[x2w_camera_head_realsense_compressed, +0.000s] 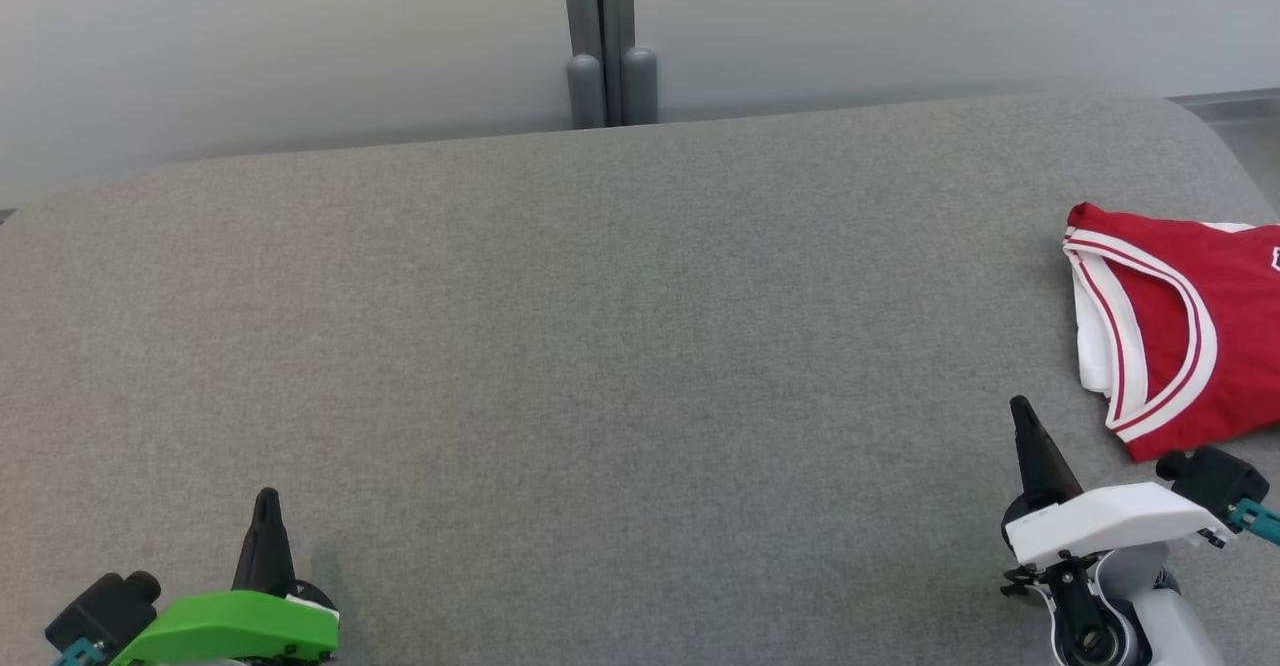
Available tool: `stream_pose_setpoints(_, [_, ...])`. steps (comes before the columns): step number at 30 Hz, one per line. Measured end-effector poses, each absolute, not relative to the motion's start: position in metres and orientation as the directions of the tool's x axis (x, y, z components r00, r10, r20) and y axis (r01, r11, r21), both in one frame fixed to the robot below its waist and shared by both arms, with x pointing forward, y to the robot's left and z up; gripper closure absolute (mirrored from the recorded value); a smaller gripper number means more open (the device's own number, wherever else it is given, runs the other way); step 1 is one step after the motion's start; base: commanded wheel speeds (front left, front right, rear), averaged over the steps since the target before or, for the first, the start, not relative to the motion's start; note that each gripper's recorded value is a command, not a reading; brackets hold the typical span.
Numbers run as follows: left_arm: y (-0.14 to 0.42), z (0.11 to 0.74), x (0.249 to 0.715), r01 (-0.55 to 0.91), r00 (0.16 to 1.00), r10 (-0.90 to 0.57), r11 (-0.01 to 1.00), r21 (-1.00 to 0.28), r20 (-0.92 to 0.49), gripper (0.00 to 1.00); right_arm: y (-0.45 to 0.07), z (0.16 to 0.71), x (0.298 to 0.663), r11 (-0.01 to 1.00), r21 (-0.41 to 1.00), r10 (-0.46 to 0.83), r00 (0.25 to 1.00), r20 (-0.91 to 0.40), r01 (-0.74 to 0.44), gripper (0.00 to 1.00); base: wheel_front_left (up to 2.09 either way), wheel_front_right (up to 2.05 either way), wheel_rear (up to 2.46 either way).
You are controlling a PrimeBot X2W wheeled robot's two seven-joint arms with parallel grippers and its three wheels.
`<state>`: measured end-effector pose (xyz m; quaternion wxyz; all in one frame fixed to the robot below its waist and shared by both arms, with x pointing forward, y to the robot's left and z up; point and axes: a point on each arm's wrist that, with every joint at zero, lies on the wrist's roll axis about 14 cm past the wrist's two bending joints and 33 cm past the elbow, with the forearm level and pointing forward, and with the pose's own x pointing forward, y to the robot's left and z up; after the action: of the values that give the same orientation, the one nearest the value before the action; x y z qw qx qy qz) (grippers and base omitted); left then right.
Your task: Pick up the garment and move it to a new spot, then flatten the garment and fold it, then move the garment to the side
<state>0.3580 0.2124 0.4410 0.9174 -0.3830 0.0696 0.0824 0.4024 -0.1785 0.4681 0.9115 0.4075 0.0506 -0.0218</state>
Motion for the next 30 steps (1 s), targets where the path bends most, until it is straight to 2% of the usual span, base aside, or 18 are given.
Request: stream_pose_setpoints(30, [0.208,0.462,0.371,-0.160,0.987,0.063,0.406,-0.900,-0.147,1.00,-0.188,0.481,0.398,0.388,0.918,-0.005,0.996,-0.090,0.085,1.00,0.00,0.00,0.00])
